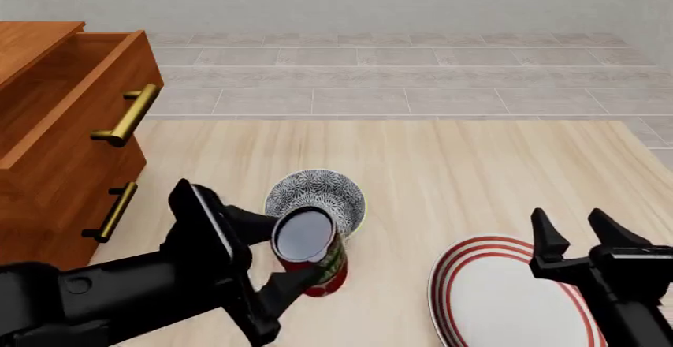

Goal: Put the ketchup in the top drawer of the cabinet.

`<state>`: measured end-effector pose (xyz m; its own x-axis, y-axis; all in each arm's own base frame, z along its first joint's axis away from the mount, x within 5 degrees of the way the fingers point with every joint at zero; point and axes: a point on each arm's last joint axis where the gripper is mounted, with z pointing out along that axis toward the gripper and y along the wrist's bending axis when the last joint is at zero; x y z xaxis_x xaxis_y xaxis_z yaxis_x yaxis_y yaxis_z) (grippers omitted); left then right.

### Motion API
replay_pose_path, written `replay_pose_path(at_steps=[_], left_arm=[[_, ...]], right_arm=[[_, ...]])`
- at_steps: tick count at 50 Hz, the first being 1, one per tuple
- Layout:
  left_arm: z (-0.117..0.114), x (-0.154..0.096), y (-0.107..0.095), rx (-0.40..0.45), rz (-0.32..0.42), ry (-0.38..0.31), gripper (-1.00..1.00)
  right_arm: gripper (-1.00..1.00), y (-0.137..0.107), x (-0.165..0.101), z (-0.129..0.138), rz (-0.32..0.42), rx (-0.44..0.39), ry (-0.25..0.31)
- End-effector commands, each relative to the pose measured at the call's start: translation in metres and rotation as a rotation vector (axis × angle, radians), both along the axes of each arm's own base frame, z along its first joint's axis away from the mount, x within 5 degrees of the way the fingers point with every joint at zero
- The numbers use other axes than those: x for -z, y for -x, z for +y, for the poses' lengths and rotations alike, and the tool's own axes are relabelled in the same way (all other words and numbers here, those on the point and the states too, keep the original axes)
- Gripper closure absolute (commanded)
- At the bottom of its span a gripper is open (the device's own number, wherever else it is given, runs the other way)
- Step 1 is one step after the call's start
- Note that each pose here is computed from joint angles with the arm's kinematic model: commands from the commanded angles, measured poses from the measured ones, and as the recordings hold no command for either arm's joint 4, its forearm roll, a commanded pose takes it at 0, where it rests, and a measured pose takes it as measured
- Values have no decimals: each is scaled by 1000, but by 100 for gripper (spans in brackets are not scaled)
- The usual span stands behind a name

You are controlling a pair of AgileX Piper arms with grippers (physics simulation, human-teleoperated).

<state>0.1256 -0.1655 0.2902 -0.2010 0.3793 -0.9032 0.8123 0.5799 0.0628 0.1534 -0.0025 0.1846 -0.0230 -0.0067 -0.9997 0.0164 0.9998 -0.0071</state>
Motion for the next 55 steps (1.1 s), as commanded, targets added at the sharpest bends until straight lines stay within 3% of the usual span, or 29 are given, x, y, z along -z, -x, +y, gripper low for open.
replay_pose_path(at_steps=[1, 9, 20, 23, 27, 37, 43, 47, 50, 55], left_arm=[[41, -44, 10, -115, -6, 66, 100], [73, -87, 25, -207, -24, 115, 100], [110, -153, 47, -310, -99, 117, 100], [119, -168, 53, -328, -155, 83, 100], [129, -195, 65, -359, -201, 92, 100], [133, -194, 68, -386, -175, 76, 100], [140, -208, 74, -436, -182, 75, 100], [144, -214, 76, -481, -205, 37, 100], [145, -217, 75, -502, -190, 37, 100], [150, -225, 75, -573, -208, 5, 100]], right_arm=[[-100, -8, 8, -2, -3, 10, 0], [-100, -9, 10, -3, -2, 15, 1], [-100, 1, -4, -3, -40, 19, -5], [-100, 4, -8, -3, -45, 18, -4], [-100, 9, -12, -2, -49, 14, 1], [-100, 26, -25, -1, -77, 14, 6], [-100, 32, -28, 0, -91, 6, 18], [-100, 34, -30, 1, -101, -5, 18], [-100, 40, -33, 1, -119, -5, -13], [-100, 44, -35, 3, -128, -18, -14]])
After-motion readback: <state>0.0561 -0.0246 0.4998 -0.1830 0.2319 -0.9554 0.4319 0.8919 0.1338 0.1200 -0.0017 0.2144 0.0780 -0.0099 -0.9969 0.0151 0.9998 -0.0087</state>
